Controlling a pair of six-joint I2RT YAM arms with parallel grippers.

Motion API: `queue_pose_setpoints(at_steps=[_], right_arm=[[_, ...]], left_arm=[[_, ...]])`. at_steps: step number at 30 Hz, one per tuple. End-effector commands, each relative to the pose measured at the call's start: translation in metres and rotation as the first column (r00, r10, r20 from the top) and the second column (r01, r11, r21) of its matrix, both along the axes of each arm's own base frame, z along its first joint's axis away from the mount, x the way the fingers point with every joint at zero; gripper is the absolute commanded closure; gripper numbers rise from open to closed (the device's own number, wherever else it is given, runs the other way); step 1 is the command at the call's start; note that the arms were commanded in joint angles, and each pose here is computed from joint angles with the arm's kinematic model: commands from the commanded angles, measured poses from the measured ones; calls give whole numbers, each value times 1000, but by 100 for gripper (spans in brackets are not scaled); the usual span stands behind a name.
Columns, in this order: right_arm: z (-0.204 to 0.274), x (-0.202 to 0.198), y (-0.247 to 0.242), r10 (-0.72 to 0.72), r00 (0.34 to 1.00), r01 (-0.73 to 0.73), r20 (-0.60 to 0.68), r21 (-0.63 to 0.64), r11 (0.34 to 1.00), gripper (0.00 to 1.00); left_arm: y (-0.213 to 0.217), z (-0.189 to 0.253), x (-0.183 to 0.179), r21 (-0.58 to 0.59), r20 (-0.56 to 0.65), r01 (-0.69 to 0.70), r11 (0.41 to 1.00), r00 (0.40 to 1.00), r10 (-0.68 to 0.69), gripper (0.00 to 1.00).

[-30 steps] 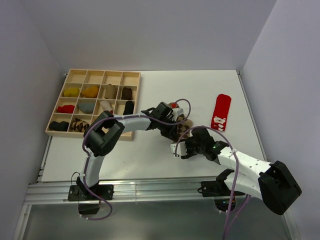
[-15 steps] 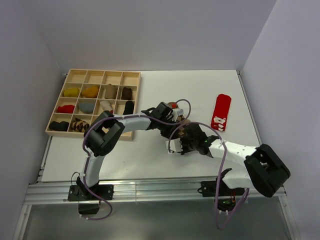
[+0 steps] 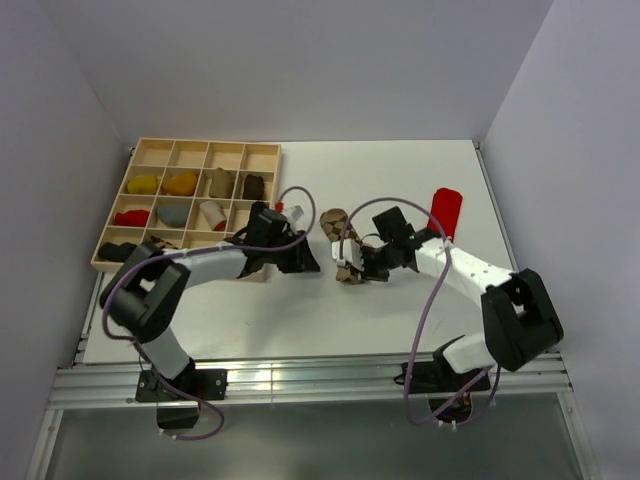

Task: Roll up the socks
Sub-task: Roll the sock at the center of the board.

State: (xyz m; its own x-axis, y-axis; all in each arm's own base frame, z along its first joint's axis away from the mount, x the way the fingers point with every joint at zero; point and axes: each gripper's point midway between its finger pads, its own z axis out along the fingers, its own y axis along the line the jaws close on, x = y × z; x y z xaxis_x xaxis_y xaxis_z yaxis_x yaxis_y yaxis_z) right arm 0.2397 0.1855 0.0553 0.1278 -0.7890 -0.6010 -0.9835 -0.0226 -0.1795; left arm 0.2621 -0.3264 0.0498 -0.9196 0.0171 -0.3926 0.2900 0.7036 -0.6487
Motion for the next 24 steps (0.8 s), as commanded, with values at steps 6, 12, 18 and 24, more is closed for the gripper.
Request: queue_pose_setpoints(at_steps=[6,12,18,24], right_arm=[[22,-46,18,125,786,-67,-606,117,991,91],[26,-25,26,93,579,48,-810,147,988,89],[15,-14,28,-3,444,184,-896,88,979,90],[0,-10,16,-105,372,251,-922,-9,968,90]], left_arm=[[43,91,46,-201,338,-332,922,860,383,62],[27,110,29,-25,646,-273,962,730,224,59],[-15,84,0,137,756,-57,989,651,-67,53],[-41,66,-7,180,781,106,978,588,-208,48]])
